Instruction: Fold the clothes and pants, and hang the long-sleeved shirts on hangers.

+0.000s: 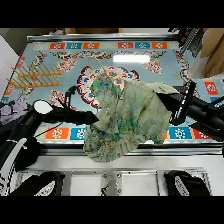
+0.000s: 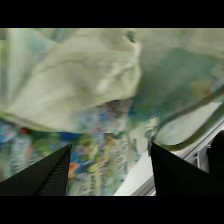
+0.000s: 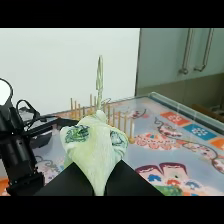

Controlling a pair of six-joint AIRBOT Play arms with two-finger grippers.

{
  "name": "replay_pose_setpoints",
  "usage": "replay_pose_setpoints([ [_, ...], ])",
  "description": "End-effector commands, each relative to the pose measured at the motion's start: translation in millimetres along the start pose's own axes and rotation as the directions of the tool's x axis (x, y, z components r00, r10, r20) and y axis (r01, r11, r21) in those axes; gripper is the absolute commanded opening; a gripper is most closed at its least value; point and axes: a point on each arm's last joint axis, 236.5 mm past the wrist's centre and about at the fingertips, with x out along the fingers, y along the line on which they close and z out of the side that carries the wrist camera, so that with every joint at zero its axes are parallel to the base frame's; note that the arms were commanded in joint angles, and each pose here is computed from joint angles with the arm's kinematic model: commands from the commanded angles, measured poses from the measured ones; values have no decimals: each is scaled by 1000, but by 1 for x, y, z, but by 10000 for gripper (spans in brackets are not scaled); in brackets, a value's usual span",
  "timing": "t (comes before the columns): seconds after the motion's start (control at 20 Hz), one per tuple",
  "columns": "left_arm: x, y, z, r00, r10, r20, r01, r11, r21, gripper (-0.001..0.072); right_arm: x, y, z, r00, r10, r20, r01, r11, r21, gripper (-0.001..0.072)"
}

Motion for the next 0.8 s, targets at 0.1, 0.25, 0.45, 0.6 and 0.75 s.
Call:
replay_pose_setpoints([
  [0.1,38,-50,-12,999,-34,29,31,995,93,508,0,0,-1,1000,0,-5,0,1000,16,1],
  [0.25,41,-50,-8,999,-30,44,26,997,70,507,0,1,-1,1000,3,-5,-3,1000,16,1],
  [0.45,57,-41,-20,999,-31,-27,32,999,17,507,0,2,1,1000,3,-4,-3,1000,12,1],
  [0.6,68,-37,-25,997,-45,-63,43,998,-36,393,-1,5,3,1000,5,1,-5,1000,2,1],
  [0.75,73,-31,-31,995,-34,-92,31,999,-36,12,-2,10,9,1000,7,8,-7,1000,9,1],
])
